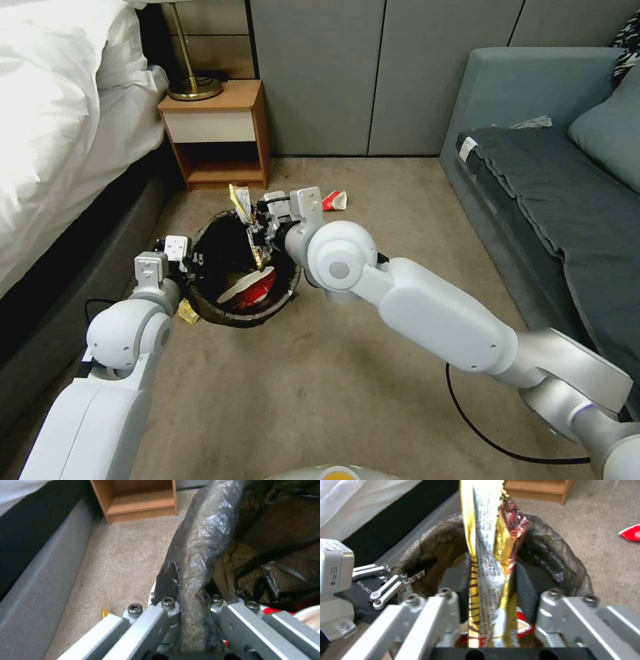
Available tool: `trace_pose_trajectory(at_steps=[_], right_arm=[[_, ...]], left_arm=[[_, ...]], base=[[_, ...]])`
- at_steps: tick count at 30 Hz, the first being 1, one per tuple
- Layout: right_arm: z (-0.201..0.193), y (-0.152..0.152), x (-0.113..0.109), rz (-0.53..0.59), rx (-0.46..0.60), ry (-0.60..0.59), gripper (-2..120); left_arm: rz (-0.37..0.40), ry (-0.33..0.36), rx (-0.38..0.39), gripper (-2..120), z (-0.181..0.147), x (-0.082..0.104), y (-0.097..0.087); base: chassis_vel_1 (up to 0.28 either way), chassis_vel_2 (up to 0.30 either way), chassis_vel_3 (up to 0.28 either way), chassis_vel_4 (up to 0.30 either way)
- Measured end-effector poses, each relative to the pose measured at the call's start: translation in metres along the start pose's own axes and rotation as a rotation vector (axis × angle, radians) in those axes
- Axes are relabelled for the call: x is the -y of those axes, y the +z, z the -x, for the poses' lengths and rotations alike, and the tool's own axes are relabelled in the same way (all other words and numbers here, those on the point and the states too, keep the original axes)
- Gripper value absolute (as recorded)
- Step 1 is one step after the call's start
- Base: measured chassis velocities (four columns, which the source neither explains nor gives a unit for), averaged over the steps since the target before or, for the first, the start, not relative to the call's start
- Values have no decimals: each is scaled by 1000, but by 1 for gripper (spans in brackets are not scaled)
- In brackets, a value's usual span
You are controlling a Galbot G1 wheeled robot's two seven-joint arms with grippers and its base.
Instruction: Pick up the trash bin, then pick up the garbage from the floor and place it into the trash bin.
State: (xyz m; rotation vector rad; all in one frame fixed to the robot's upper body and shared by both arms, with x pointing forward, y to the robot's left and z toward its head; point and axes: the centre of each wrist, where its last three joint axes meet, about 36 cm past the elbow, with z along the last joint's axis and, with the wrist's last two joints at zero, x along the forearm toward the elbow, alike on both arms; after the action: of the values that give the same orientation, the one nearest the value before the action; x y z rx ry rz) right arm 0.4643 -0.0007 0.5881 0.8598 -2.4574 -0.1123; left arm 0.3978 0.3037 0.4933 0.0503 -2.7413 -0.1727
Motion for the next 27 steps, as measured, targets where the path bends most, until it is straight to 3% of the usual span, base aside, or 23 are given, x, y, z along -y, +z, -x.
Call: trace_pose_trajectory(at_steps=[14,19,27], right_arm=[[-1,-2,1,13,7,-5,90],[-1,-2,3,19,5,-5,100],[-4,-5,5,22,25,-4,100]], left_arm=[[-3,-3,-1,0,-1,-1,1],[-3,-3,0,0,0,-1,0],[-3,-6,3,0,0,-2,-1]], base=[[0,0,0,0],[0,0,0,0],[0,0,0,0]])
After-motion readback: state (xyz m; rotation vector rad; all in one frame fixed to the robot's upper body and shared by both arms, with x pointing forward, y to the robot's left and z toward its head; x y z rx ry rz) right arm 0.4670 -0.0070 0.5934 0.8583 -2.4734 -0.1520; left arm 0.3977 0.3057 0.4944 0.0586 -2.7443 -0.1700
